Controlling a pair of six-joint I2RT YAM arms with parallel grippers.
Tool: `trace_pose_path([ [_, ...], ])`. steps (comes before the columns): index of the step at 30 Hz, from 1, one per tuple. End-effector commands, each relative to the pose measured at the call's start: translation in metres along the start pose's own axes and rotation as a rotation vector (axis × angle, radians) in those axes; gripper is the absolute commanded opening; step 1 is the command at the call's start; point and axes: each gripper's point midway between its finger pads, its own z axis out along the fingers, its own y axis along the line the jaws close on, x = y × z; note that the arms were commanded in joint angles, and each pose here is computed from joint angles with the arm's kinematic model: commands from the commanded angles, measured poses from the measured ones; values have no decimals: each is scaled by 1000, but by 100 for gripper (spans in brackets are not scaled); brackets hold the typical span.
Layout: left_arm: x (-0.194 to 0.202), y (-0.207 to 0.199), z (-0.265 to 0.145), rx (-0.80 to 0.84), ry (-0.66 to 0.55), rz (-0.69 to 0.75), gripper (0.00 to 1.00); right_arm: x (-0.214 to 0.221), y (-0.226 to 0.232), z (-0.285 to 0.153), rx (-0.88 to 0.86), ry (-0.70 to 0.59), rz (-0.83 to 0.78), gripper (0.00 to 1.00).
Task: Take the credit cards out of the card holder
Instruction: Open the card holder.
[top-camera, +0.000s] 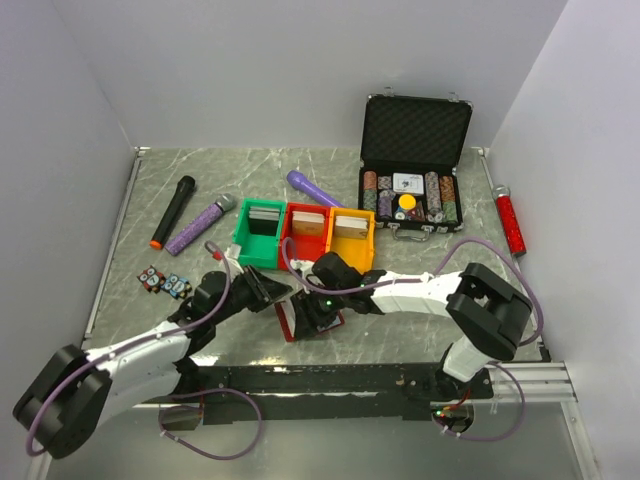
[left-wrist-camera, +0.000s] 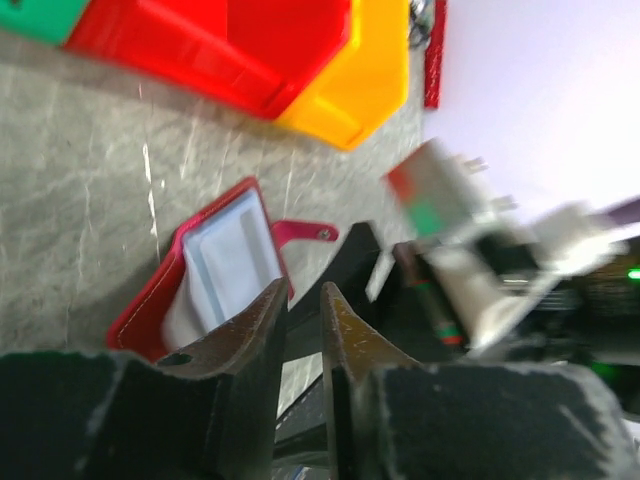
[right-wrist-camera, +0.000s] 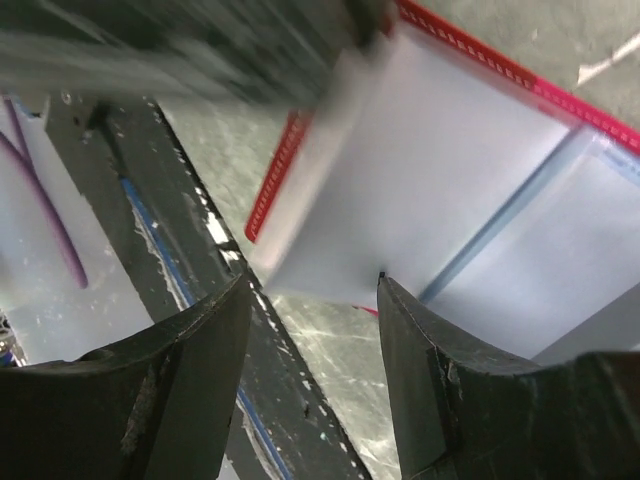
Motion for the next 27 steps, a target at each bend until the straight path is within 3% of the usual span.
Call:
trace_pose_path([
  [1,17,-17,5,78,69,28,24,-17,14,-9,-32,-75,-46,61],
  [8,38,-12,18,31,161,95,21,-18,15,-14,-19,-80,-41,61],
  [14,38,26,17,-152,164,148,15,-28,2,-51,113,-164,-32,61],
  [20,38,51,13,-251,164,184,13,-20,-42,-67,252,-147,66,53],
  [27,33,81,8,-409,172,251,11,-14,-57,-58,250,-106,134,45],
])
